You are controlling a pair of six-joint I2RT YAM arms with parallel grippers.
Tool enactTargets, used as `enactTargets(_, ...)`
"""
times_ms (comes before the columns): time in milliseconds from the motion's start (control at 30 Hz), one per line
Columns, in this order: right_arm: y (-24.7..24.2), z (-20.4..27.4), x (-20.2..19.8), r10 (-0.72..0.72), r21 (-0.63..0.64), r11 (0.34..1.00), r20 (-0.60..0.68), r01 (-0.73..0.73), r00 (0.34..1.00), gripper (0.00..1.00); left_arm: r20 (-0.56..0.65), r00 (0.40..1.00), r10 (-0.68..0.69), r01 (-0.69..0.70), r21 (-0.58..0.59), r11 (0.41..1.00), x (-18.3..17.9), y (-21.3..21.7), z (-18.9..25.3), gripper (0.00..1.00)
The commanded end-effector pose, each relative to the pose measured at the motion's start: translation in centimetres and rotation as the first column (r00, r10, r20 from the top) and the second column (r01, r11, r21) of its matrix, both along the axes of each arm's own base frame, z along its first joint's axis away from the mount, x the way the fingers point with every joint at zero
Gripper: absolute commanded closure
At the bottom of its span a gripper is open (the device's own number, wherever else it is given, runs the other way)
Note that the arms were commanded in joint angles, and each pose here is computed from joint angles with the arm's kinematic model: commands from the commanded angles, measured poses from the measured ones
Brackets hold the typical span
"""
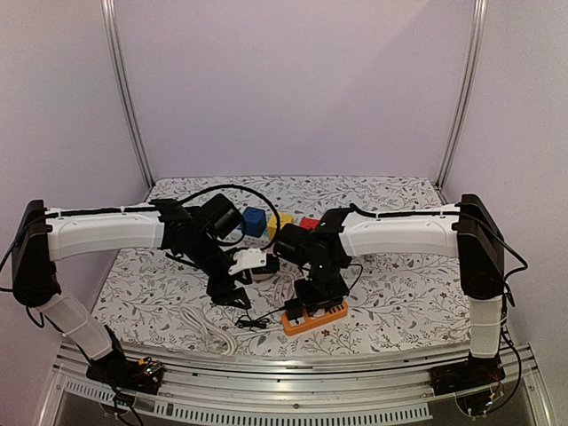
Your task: Insert the plug
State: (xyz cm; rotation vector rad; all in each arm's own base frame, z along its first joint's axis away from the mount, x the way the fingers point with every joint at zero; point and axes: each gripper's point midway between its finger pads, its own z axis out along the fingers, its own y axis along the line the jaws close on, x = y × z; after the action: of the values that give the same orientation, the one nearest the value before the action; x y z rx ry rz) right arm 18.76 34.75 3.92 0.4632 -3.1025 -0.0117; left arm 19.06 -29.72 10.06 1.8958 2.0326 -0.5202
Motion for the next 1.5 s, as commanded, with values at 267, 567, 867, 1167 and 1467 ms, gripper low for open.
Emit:
enactTargets(267,-2.4,-3.3,1.0,0.083,-0.144,0.986,-0.021,-0.085,0.996,0.52,0.044,0.999,0.011,-0.011,-0.001,1.0,1.2,-1.0,0.9,0.31)
enactTargets(567,0.7,3.3,2.0,0.149,0.045,0.987,0.063,-0.152,0.987,0.48,0.066,0.998,0.023,-0.024,0.017,1.0,1.7,-0.7,1.3,0.31)
enactTargets(867,-0.1,7.2,1.5,0.177,0.155,0.97,0.084,-0.188,0.981,0.36,0.065,0.998,0.025,-0.026,0.022,0.999,1.9,-0.6,1.3,0.31)
enactTargets(1167,-0.5,4.0,3.6,0.143,0.223,0.962,0.081,-0.158,0.986,0.49,-0.004,1.0,0.001,-0.001,0.004,1.0,0.4,-2.4,0.4,0.44)
enactTargets(1467,0.4,2.3,2.7,0.136,0.312,0.939,0.042,-0.142,0.99,0.63,-0.004,0.998,-0.06,0.06,0.008,0.998,-1.4,-3.9,-0.1,0.45)
